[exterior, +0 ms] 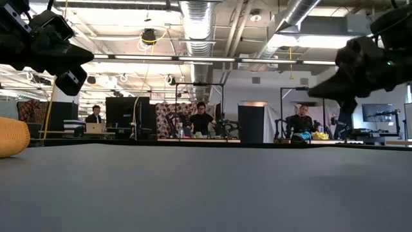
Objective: Roll towel
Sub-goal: Return to Home Position
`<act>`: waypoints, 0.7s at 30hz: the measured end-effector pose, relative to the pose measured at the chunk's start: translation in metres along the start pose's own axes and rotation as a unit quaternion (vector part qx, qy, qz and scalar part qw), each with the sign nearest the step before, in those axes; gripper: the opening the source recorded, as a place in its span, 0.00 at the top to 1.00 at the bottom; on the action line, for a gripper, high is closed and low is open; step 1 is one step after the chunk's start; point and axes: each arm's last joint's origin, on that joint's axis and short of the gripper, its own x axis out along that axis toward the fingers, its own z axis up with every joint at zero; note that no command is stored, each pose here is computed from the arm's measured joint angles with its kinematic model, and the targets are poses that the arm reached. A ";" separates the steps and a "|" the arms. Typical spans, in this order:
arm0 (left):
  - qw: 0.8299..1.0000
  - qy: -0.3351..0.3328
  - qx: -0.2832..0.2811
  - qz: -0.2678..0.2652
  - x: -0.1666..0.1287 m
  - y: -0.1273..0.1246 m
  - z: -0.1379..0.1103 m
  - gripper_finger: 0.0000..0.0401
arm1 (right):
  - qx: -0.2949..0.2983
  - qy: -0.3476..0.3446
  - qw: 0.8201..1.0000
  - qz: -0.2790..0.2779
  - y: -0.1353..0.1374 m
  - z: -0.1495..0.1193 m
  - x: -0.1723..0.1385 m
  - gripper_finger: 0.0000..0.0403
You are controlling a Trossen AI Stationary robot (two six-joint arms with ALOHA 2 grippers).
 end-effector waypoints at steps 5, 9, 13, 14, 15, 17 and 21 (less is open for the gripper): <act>1.000 0.000 0.000 0.001 0.000 0.000 0.000 1.00 | -0.033 0.034 0.999 -0.018 -0.005 -0.007 -0.010 0.95; 1.000 0.000 -0.001 0.002 0.000 0.000 0.000 1.00 | -0.072 0.015 0.997 -0.014 -0.006 -0.002 -0.014 0.94; 1.000 0.000 -0.001 0.002 0.000 0.000 0.000 1.00 | -0.133 0.013 0.991 -0.009 -0.007 -0.001 -0.015 0.94; 1.000 0.000 -0.001 0.002 0.000 0.000 0.000 1.00 | -0.143 0.015 0.990 -0.009 -0.007 -0.002 -0.014 0.94; 1.000 0.000 -0.001 0.002 0.000 0.000 0.000 1.00 | -0.148 0.017 0.989 -0.009 -0.007 -0.002 -0.014 0.94; 1.000 0.000 -0.001 0.002 0.000 0.000 0.000 1.00 | -0.149 0.018 0.989 -0.009 -0.007 -0.002 -0.014 0.94; 1.000 0.000 -0.001 0.002 0.000 0.000 0.000 1.00 | -0.150 0.018 0.989 -0.009 -0.007 -0.002 -0.014 0.94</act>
